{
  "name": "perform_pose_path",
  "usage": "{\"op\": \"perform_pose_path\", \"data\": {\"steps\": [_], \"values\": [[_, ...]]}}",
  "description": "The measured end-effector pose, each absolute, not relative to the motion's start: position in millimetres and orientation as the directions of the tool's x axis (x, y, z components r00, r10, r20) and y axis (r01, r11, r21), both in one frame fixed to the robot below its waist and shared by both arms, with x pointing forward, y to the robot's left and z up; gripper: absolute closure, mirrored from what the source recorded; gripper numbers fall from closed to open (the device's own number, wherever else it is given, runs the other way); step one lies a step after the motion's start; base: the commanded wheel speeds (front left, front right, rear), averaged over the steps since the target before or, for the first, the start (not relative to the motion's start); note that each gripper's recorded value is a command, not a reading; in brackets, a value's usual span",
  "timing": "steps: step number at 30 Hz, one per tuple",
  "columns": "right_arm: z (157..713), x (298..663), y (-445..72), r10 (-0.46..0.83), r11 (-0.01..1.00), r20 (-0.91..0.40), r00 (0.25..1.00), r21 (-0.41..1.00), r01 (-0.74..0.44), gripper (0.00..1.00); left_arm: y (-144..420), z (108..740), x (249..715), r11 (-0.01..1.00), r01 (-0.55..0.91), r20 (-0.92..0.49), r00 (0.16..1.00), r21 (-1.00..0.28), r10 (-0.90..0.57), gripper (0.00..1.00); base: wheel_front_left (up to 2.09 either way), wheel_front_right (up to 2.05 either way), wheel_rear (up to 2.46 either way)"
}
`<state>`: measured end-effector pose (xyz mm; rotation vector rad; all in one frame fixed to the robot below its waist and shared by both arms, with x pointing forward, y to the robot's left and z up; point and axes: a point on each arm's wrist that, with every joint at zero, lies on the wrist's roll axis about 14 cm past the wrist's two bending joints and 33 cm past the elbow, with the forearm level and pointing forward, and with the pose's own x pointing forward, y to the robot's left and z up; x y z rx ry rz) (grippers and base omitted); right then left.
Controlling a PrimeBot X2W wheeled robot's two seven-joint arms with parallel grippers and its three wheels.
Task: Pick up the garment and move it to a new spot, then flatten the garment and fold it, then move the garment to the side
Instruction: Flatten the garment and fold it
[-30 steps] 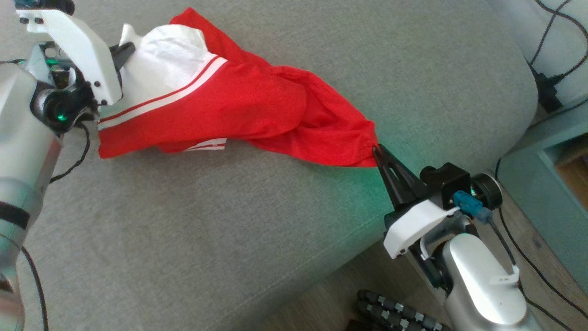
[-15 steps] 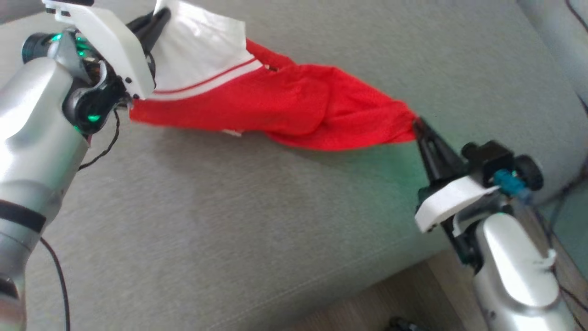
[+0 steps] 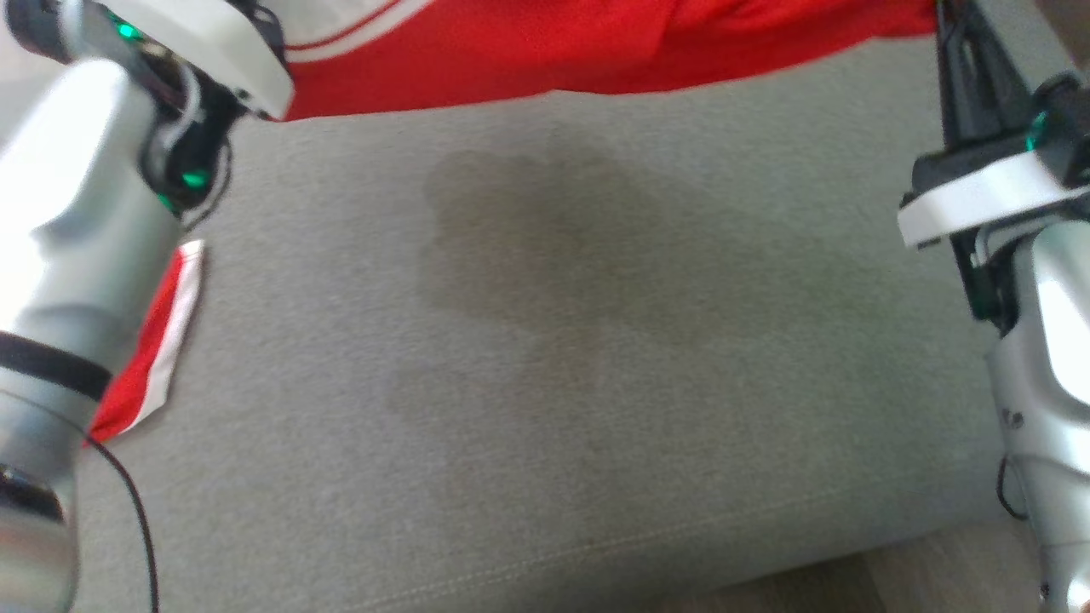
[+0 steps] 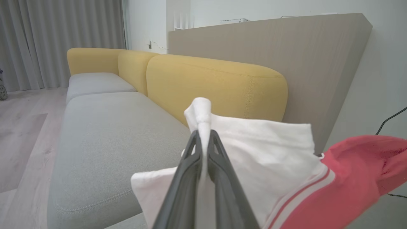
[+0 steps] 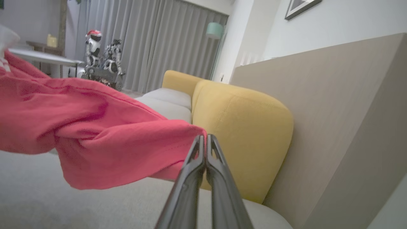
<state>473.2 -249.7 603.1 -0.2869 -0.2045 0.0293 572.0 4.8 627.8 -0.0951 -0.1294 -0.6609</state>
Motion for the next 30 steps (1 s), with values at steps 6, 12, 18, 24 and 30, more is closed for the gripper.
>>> {"op": "perform_pose_path", "data": {"steps": [6, 12, 18, 24, 30], "values": [[544, 478, -235, 0.128, 0.922, 0.028, 0.991, -0.373, -0.108, 1.00, 7, 594, 540, 0.775, 0.626, 0.123, 0.779, -0.083, -0.615, 1.00, 0.00, 0.00, 0.00], [474, 458, -229, 0.160, 0.894, -0.179, 0.971, -0.391, -0.219, 1.00, 12, 498, 489, 0.772, 0.624, -0.068, 0.771, -0.125, -0.634, 1.00, 0.00, 0.00, 0.00], [452, 440, -237, 0.151, 0.900, -0.244, 0.958, -0.367, -0.235, 1.00, 9, 472, 454, 0.758, 0.639, -0.121, 0.748, -0.136, -0.652, 0.65, 0.00, 0.00, 0.00], [449, 424, -236, 0.153, 0.918, -0.243, 0.958, -0.324, -0.228, 1.00, 17, 457, 425, 0.780, 0.603, -0.153, 0.765, -0.169, -0.625, 0.00, 0.00, 0.00, 0.00], [452, 413, -230, 0.159, 0.934, -0.214, 0.964, -0.283, -0.217, 1.00, 33, 479, 418, 0.822, 0.539, -0.079, 0.825, -0.186, -0.559, 0.00, 0.00, 0.00, 0.00]]}}
